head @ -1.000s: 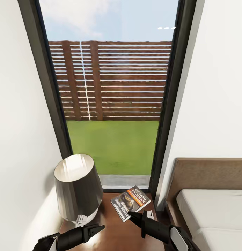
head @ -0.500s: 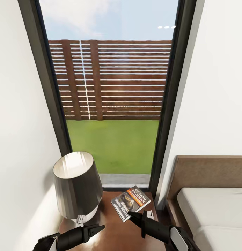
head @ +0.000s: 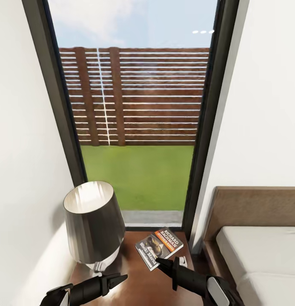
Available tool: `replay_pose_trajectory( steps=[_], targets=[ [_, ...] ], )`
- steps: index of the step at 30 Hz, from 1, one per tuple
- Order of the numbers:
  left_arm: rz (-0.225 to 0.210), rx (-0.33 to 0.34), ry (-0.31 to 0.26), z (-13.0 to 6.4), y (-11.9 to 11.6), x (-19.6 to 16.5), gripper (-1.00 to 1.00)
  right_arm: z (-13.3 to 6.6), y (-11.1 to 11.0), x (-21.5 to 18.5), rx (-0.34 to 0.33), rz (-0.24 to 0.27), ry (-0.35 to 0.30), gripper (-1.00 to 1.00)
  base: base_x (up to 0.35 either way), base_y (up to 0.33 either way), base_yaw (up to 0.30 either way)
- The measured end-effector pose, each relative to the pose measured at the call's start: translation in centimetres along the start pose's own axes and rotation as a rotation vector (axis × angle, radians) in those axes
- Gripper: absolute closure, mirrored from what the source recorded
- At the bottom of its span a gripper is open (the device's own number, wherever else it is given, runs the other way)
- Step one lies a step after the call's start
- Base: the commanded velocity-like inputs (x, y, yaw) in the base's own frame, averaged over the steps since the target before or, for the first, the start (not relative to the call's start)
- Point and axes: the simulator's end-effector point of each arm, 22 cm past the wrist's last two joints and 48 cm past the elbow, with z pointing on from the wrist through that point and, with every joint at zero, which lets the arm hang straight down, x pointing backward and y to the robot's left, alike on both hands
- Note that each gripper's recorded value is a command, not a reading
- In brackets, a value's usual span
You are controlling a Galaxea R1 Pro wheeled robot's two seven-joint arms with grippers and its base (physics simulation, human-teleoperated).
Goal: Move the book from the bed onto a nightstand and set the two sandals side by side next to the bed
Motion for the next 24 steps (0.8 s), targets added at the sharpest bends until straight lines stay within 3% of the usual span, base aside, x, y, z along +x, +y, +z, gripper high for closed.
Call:
replay_pose_trajectory(
  steps=[24],
  targets=[
    [0.001,0.0,0.0,0.9,3.4,2.6,-1.0,0.5,-4.4,-0.4,0.001,-0.001,0.002,1.0,0.0,0.0,0.0]
  ],
)
